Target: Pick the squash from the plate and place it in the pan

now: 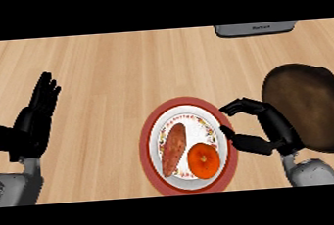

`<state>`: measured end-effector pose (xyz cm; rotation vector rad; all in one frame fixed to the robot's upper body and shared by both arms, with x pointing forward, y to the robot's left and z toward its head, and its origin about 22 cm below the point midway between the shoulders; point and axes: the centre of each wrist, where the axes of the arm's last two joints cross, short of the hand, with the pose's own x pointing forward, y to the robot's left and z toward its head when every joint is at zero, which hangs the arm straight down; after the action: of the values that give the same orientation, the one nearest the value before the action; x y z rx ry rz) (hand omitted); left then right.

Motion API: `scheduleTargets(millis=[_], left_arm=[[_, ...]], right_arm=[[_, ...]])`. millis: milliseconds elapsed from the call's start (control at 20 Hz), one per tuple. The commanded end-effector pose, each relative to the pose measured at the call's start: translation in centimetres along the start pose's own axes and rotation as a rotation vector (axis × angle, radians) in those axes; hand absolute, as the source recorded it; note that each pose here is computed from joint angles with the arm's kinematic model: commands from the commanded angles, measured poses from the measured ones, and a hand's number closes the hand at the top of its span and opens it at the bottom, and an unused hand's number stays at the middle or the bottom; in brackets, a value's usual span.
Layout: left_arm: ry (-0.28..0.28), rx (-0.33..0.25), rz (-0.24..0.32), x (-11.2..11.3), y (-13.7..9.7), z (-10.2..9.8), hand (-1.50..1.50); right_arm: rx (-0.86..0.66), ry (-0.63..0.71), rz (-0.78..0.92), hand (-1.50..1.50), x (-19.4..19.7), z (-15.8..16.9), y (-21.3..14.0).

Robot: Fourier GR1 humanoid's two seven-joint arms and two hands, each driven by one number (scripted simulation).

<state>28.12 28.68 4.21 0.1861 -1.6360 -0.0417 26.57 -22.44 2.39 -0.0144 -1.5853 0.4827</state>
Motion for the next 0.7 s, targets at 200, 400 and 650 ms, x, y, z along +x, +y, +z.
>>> scheduleTargets(millis=[200, 400, 650], left_arm=[[0.036, 0.068, -0.022, 1.0, 0.0, -0.7, 0.00], [0.043, 0.038, -0.032, 0.9, 0.9, -0.2, 0.00], [0.029, 0.032, -0.030, 0.5, 0.3, -0.6, 0.00]], right_arm=[[-0.220, -0.130, 0.343, -1.50, 2.9, 8.7, -1.9], [-0.121, -0.047, 0.469, -1.50, 8.8, 10.5, -5.2], [0.020, 0.097, 0.673, -1.50, 14.1, 11.7, -5.1]])
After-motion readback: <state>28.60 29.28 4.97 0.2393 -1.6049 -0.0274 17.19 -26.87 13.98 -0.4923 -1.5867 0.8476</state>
